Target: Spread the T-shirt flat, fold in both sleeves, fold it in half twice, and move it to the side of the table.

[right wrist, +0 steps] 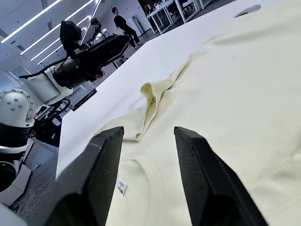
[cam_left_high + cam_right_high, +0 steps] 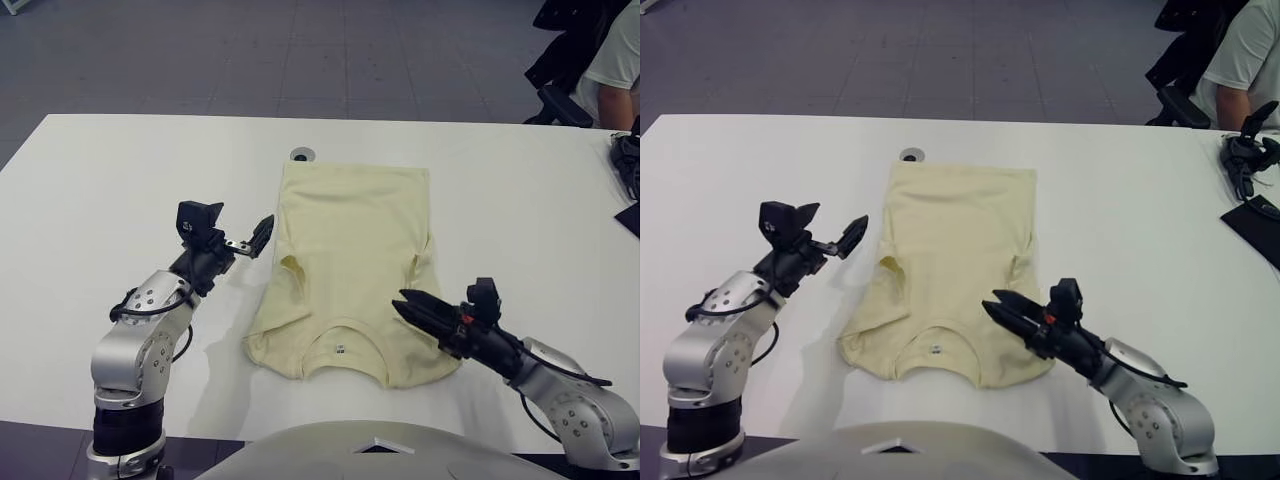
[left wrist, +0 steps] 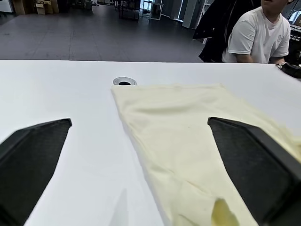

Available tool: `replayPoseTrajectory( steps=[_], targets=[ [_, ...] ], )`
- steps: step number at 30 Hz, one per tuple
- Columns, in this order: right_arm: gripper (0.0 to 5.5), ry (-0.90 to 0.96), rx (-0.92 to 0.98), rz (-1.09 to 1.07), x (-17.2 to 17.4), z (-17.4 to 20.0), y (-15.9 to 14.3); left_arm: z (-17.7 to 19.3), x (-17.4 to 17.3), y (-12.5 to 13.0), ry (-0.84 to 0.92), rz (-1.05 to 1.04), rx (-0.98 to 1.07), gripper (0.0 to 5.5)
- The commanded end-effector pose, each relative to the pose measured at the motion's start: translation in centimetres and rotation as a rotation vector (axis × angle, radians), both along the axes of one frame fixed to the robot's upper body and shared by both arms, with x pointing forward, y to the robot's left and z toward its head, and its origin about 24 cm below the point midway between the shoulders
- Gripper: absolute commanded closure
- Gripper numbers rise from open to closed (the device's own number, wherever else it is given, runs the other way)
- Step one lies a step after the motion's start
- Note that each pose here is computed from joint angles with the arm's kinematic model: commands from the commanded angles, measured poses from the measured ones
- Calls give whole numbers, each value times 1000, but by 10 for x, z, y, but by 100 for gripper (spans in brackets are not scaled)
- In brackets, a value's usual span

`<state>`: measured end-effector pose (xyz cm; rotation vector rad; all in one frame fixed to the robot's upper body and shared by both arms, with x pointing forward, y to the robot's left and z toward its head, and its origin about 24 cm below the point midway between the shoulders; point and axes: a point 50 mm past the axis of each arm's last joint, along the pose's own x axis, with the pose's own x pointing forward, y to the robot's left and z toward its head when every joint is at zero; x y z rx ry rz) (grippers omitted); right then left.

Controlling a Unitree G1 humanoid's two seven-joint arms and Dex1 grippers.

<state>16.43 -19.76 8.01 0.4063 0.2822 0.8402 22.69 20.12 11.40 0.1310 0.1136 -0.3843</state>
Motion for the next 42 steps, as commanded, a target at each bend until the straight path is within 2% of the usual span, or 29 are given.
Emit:
replayPoseTrajectory(
  steps=[1, 4, 7, 11, 17, 24, 31, 35, 38, 42],
  targets=[
    [260, -412, -550, -97, 25, 17, -51, 14, -12, 26, -171, -221, 586, 10],
    [213, -659, -870, 79, 20, 18, -74, 16, -25, 24, -267, -489, 841, 10],
    [174, -879, -1098, 373, 9, 11, -84, 4, -41, 22, -330, -739, 995, 10],
    [106, -1009, -1200, 610, -3, 3, -100, -17, -59, 33, -336, -899, 1058, 10],
    [11, -1064, -1214, 720, -21, -5, -114, -37, -80, 34, -374, -1051, 1039, 10],
    [11, -1171, -1151, 793, -27, -12, -110, -50, -85, 31, -435, -1194, 1055, 10],
    [11, -1195, -1121, 776, -22, -20, -103, -52, -70, 35, -438, -1105, 1089, 10],
    [11, -1211, -1097, 781, -22, -24, -97, -53, -72, 29, -445, -1122, 1066, 10],
    [68, -1228, -1064, 803, -22, -27, -91, -53, -73, 25, -457, -1136, 1047, 38],
    [150, -1234, -1032, 810, -22, -33, -85, -56, -72, 20, -471, -1171, 1039, 124]
  ],
)
